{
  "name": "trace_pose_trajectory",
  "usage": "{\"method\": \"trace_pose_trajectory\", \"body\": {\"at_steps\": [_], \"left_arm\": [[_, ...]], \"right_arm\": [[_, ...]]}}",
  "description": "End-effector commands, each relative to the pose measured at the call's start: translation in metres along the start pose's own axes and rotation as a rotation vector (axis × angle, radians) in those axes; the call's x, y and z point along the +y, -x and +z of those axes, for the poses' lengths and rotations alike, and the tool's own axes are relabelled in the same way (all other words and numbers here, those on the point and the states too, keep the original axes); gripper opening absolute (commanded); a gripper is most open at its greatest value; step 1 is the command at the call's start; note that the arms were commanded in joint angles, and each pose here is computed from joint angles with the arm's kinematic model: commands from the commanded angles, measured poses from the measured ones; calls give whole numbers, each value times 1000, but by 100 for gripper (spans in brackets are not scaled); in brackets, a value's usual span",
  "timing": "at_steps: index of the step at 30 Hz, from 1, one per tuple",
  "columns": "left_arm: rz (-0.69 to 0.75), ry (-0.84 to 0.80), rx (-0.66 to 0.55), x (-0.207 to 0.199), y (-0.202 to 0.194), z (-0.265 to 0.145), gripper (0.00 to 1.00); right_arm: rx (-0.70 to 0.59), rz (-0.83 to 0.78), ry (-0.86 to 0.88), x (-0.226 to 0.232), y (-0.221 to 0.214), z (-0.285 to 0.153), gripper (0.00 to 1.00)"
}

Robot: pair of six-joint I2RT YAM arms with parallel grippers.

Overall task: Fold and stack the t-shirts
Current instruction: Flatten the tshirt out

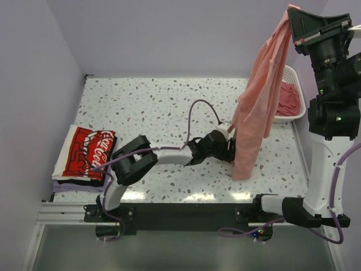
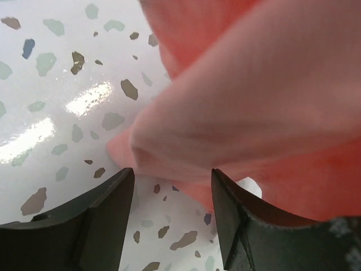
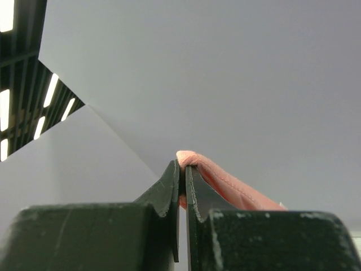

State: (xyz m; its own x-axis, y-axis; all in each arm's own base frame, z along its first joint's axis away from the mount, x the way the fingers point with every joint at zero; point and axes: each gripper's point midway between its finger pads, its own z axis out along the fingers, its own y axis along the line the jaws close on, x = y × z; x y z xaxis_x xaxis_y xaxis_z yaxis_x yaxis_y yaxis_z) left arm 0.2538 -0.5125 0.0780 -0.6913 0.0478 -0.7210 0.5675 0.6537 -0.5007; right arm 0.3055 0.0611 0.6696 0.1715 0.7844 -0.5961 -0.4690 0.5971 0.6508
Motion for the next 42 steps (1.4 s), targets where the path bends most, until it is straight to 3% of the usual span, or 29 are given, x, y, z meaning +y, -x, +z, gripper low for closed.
{"method": "trace_pose_trajectory", "body": {"at_steps": [1, 20, 30, 42], "left_arm": [[44, -129, -67, -33, 19, 7, 61], [27, -188, -56, -36, 1, -8, 54], [14, -212, -47, -52, 11, 16, 55], [-13, -119, -28, -39, 10, 40, 56]], "right_arm": [[-39, -7, 53, 18, 12, -7, 0], [-11, -24, -17, -15, -9, -9, 0], [-2, -39, -45, -26, -14, -9, 0], [-2, -52, -55, -29, -14, -10, 0]]}}
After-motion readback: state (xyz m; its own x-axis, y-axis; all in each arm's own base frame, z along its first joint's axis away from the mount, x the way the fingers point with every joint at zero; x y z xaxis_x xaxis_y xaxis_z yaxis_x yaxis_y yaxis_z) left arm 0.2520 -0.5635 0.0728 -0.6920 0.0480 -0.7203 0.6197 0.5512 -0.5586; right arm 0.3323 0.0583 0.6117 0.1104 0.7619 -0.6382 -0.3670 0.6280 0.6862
